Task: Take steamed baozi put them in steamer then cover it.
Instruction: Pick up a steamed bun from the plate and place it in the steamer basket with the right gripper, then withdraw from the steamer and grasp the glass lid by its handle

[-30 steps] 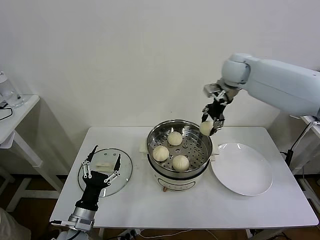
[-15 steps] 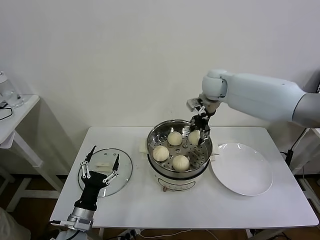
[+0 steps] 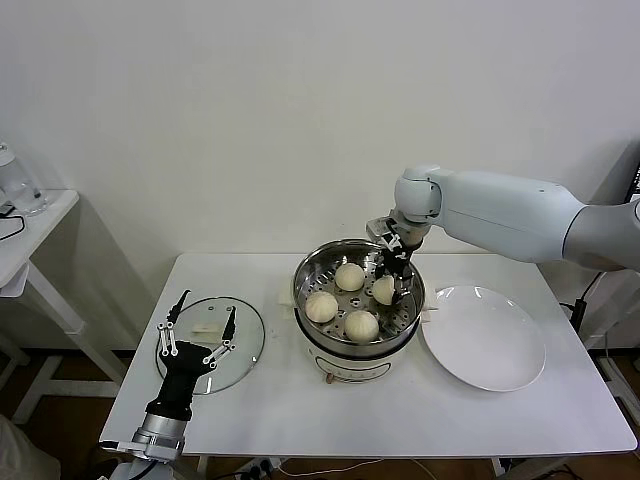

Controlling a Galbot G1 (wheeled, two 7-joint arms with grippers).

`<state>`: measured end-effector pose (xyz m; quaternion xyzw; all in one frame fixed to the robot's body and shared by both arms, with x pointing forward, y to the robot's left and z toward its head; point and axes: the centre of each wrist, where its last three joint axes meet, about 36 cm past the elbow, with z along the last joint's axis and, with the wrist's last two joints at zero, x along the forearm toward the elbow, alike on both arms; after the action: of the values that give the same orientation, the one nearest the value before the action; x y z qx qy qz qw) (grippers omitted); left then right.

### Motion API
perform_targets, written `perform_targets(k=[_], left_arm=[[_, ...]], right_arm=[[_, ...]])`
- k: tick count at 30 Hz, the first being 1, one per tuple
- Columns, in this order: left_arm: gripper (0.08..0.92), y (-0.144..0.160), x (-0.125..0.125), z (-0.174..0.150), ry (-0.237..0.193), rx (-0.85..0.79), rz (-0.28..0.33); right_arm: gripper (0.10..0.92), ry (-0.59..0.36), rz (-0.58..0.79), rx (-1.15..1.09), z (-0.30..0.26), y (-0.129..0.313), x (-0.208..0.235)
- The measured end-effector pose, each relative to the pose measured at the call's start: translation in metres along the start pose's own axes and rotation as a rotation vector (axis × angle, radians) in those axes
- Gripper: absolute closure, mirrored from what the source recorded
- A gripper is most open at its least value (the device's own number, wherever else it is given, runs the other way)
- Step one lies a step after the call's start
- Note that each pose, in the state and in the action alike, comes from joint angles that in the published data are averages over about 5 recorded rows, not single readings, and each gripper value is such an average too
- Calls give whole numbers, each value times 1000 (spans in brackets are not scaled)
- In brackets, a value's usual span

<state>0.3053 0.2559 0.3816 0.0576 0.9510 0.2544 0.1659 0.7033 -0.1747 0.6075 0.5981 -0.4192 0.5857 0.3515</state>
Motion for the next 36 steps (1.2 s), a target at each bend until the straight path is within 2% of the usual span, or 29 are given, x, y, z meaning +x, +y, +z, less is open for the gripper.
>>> perform_targets(k=[6, 14, 21, 27, 36], left_arm=[[177, 1, 0, 1, 1, -2, -2], [177, 1, -2, -1, -2, -5, -10], [177, 7, -6, -6, -11, -27, -36], [177, 8, -10, -12, -3, -61, -57], [177, 10, -17, -18, 41, -159, -108]], right_arm=[[204, -9, 10, 7, -1, 2, -4], [199, -43, 42, 29, 3, 9, 8], [200, -192, 174, 39, 25, 35, 32], [200, -392, 474, 3, 54, 73, 32], [200, -717, 1156, -233, 80, 124, -10]])
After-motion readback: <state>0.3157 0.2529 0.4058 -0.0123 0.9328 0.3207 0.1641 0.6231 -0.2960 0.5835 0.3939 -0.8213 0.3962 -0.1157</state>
